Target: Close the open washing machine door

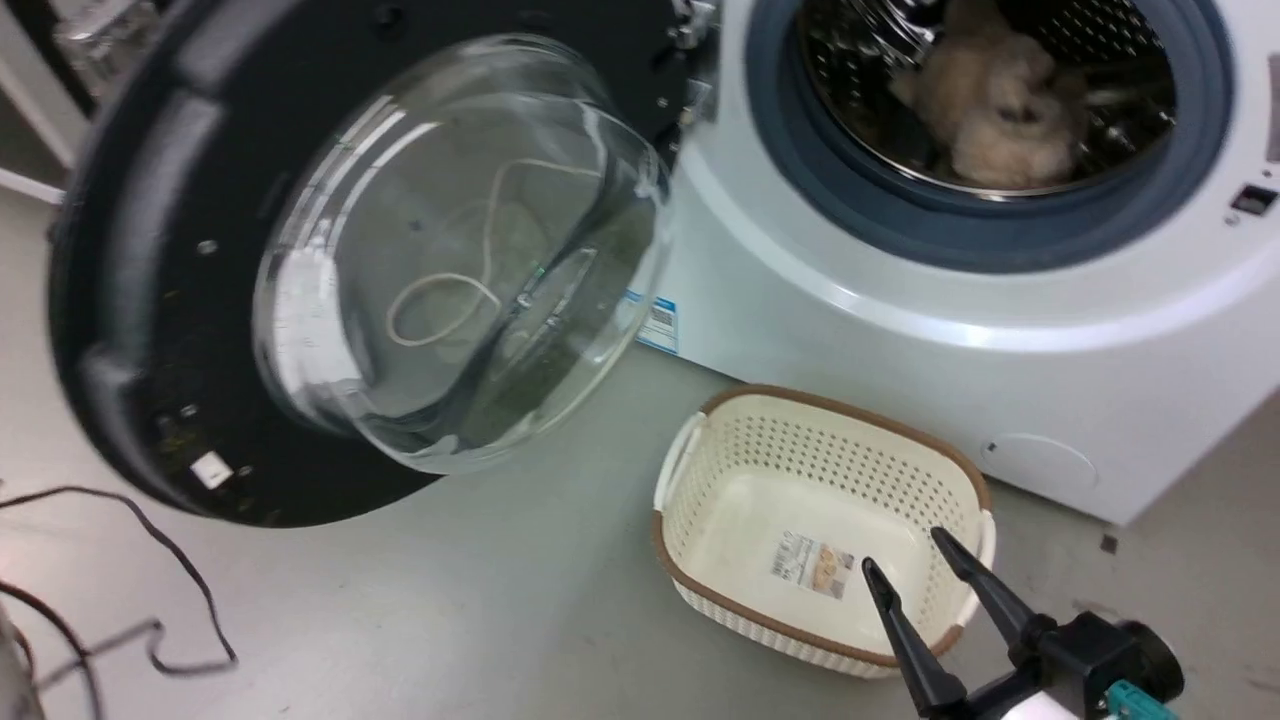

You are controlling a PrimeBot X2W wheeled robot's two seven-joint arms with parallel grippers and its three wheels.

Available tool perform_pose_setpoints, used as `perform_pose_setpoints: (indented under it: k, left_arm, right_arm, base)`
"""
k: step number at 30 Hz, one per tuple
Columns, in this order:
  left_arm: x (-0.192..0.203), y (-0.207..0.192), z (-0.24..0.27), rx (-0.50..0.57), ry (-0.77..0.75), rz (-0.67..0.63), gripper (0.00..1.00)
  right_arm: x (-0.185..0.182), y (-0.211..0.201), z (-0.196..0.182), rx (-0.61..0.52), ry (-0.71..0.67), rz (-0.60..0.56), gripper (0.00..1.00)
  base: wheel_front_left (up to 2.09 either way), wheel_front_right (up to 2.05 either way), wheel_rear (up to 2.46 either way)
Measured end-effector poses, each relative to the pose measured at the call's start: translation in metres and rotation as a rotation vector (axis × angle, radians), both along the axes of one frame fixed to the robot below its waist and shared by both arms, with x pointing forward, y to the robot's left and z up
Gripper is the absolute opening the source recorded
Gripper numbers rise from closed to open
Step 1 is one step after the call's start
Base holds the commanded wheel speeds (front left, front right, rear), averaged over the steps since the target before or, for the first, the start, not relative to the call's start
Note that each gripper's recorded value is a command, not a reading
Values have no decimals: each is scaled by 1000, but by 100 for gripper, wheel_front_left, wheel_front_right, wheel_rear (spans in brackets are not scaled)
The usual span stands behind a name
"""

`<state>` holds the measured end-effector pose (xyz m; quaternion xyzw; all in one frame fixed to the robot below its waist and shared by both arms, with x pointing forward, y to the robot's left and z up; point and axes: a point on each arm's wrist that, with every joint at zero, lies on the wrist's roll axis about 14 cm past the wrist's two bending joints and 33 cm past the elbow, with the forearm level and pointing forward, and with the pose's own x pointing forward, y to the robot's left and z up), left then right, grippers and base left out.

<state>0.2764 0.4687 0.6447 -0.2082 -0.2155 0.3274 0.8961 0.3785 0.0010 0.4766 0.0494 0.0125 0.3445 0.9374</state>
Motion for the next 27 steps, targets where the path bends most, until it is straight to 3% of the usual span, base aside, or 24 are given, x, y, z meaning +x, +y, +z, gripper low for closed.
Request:
perform_pose_setpoints:
  k: [4, 6, 7, 18, 27]
  left_arm:
    - [20, 18, -23, -227, -12, -40, 0]
    - [45, 13, -64, -586, -37, -185, 0]
    - [50, 6, -67, -621, -27, -231, 0]
    - [47, -32, -71, -755, -13, -503, 0]
    - [35, -112, -86, -840, 58, -784, 0]
  right_arm:
    - [5, -11, -4, -11, 5, -22, 100]
    - [7, -20, -8, -17, 14, -40, 100]
    - [7, -20, -8, -17, 16, -41, 100]
    - [1, -21, -1, -16, 2, -46, 100]
    - [-2, -24, 19, 0, -47, -88, 100]
  base:
    - [0, 0, 0]
    - [0, 0, 0]
    - [0, 0, 0]
    - [0, 0, 0]
    - [0, 0, 0]
